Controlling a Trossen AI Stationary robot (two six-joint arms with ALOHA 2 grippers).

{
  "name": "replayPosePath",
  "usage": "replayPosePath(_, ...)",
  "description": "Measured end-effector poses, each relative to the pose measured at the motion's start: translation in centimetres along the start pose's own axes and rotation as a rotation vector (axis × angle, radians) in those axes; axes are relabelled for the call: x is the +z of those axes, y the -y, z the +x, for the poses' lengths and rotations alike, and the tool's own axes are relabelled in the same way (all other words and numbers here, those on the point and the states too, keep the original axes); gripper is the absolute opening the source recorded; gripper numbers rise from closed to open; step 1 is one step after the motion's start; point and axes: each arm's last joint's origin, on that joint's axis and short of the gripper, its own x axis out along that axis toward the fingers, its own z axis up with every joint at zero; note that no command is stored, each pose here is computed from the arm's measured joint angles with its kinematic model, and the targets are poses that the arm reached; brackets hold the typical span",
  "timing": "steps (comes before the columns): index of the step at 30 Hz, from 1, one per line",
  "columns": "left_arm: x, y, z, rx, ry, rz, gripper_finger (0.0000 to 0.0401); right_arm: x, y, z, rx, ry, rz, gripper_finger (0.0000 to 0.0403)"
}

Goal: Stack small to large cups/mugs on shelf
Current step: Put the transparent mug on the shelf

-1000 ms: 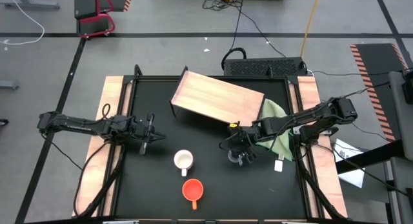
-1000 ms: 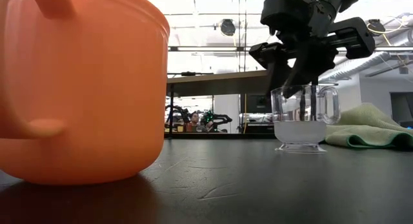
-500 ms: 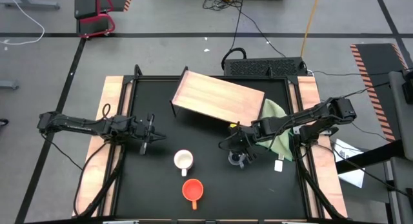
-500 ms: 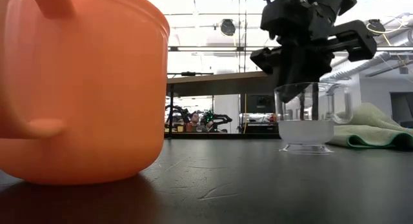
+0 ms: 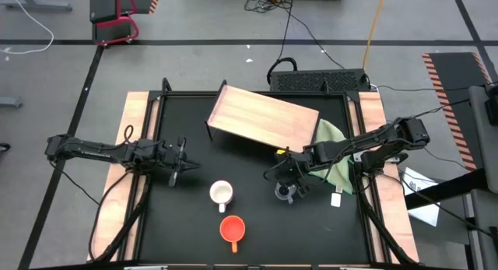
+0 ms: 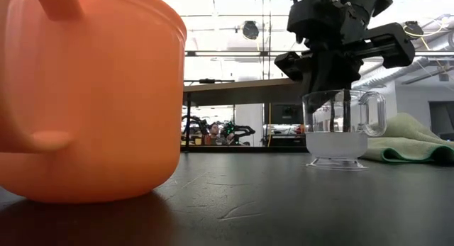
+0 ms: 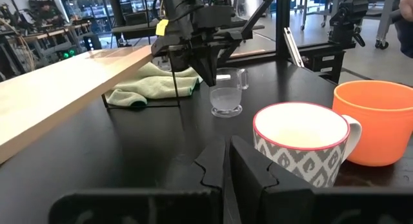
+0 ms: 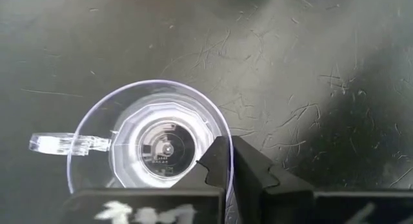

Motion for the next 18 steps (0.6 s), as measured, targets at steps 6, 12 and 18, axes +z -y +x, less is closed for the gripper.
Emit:
replayPosePath(6, -0.01, 0.0, 0.0, 0.0, 0.0, 0.0, 0.0026, 0.04, 0.01, -0.03, -0.001, 0.001, 0.0, 0.0002)
replayPosePath(12, 0.0, 0.0, 0.0, 0.0, 0.0, 0.0, 0.0026, 0.05, 0.01, -0.03, -0.002, 0.001, 0.003, 0.0001)
replayPosePath(18, 0.01, 0.0, 0.0, 0.0, 0.001, 0.0, 0.0026, 0.48, 0.17, -0.15, -0.017, 0.035, 0.009, 0.0001)
